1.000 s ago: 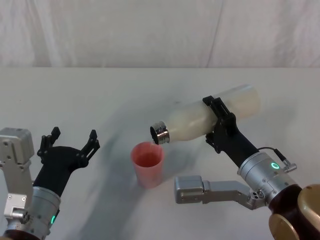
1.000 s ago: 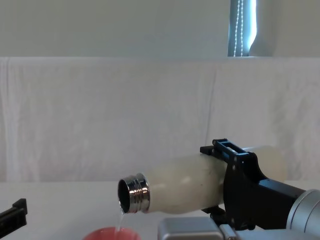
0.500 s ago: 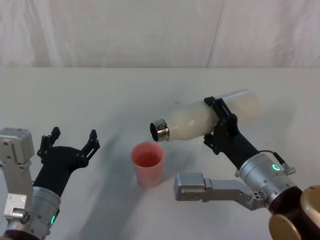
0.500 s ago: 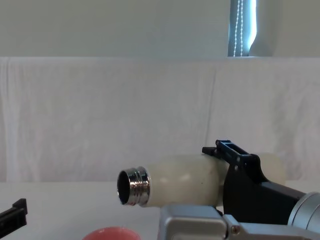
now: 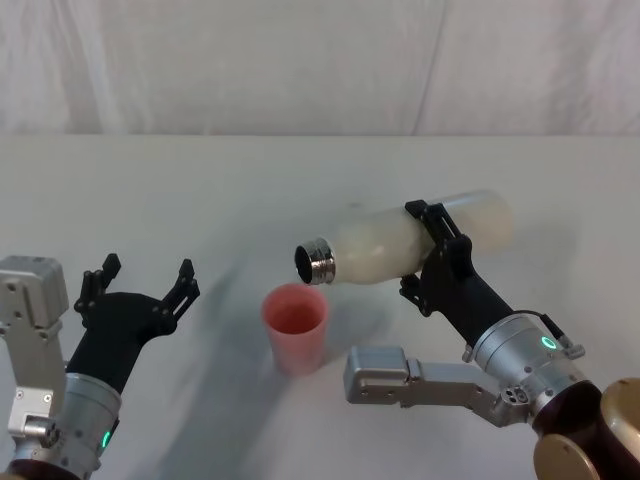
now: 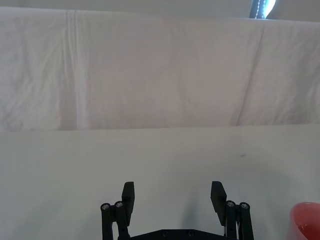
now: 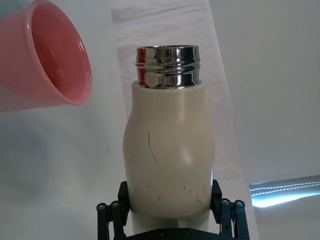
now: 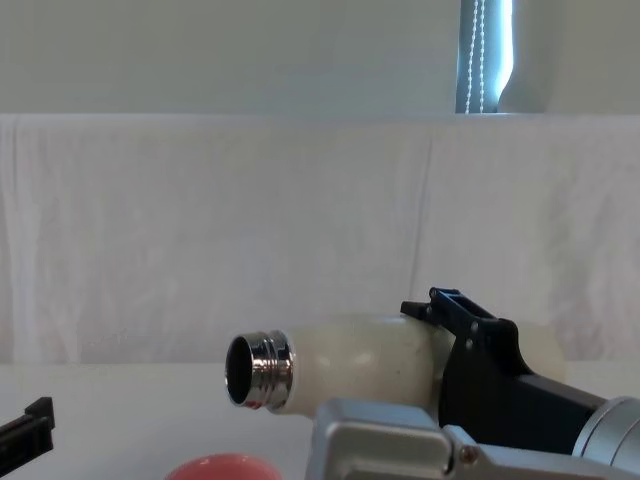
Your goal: Grasp the thermos with one hand and pour water into the cup lid.
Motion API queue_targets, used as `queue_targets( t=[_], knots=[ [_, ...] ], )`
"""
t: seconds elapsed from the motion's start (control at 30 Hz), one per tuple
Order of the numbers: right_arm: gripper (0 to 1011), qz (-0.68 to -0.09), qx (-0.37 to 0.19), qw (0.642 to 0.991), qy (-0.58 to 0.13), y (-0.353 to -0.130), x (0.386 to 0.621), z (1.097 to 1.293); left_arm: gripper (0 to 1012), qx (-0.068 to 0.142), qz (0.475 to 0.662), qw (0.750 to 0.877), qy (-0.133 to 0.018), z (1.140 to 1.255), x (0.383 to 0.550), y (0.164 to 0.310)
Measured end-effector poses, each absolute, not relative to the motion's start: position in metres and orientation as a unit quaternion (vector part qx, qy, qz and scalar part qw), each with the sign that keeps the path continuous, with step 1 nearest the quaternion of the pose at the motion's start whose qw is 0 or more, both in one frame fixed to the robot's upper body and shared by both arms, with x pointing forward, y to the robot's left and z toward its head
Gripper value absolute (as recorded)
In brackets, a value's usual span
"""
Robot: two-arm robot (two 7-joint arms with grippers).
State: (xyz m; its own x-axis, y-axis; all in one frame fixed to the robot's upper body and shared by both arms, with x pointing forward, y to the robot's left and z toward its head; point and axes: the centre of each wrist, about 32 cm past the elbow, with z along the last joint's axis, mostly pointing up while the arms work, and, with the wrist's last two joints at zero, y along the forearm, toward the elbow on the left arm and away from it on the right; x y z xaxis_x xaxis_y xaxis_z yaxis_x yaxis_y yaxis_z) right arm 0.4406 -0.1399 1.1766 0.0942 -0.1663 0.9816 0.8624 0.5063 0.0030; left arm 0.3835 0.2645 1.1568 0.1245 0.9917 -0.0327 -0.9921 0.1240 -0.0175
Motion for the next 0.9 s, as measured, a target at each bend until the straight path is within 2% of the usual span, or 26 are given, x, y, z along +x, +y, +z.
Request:
queue_targets(
  t=[0.4,0.63,0.9],
  knots=[
    [958,-0.394,-0.309,0.671,-0.547,-0.141,0.44,1.175,1001,-0.017,0.662,0.75,0.006,1.157,0.384,0.265],
    [958,-0.414,-0.282,0.69,-0.522,-0.145,0.436,1.175,1001,-0.017,0.662,0.75,0.006,1.157,0.384,0.265],
    [958,-0.456,-0.233,0.73,-0.453,-0.16,0.425,1.174,1001,-0.017,0.662,0.75,0.006,1.157,0.384,0.265]
  ],
)
